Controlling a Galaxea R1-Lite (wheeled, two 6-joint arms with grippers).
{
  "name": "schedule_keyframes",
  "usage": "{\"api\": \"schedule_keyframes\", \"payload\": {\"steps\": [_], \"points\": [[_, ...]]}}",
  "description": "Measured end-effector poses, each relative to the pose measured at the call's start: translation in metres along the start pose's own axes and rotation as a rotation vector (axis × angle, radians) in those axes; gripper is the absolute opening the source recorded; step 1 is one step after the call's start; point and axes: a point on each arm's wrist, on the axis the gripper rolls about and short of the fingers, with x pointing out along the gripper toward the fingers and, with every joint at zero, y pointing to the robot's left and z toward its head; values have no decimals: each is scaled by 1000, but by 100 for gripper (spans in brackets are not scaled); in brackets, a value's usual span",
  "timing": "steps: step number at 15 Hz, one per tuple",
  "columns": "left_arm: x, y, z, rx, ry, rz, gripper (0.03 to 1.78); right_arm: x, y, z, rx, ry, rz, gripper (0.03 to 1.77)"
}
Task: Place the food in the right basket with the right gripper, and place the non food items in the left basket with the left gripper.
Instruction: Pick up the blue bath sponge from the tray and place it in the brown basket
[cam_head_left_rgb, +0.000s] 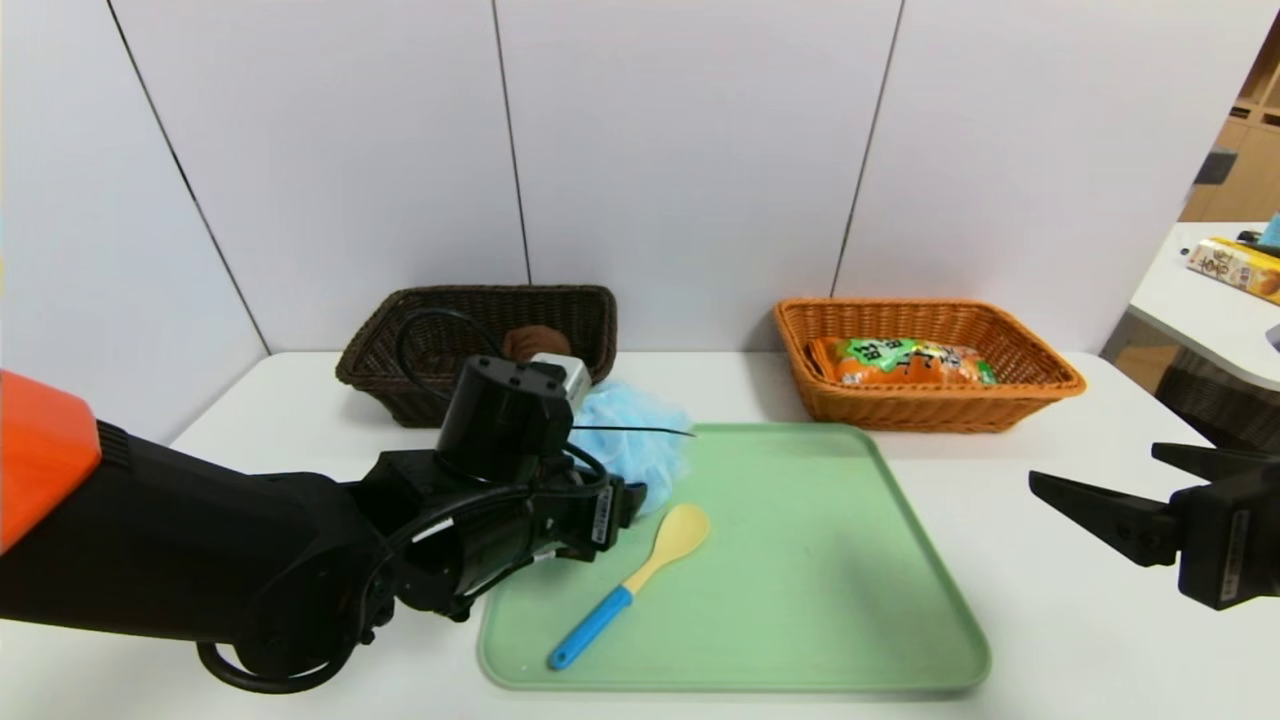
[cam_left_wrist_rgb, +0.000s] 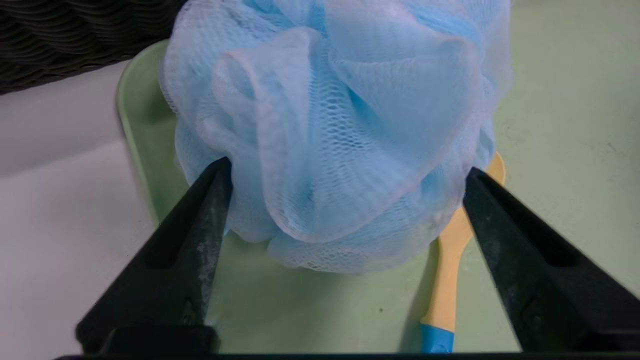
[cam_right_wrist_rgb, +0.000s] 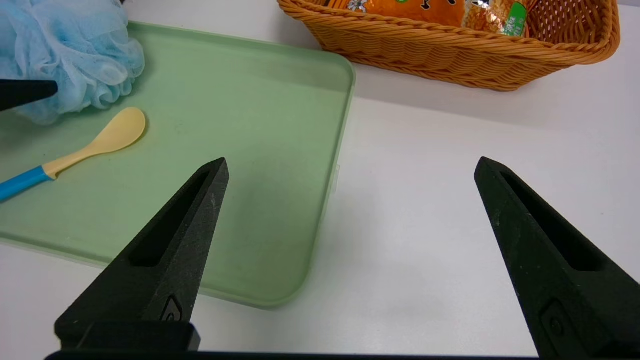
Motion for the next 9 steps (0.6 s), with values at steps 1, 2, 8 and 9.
{"api": "schedule_keyframes", "payload": {"steps": [1, 2, 8, 9], "points": [[0, 0, 0, -1, -7, 0, 124, 0, 0, 0, -1, 1, 1, 169], [0, 0, 0, -3, -12, 0, 111, 0, 0, -1, -3, 3, 2, 169], [0, 1, -2, 0, -20, 31, 6, 0, 1, -2, -6, 7, 7, 169], [-1, 1, -3, 0, -17, 32, 6, 0, 1, -2, -6, 7, 7, 169]]}}
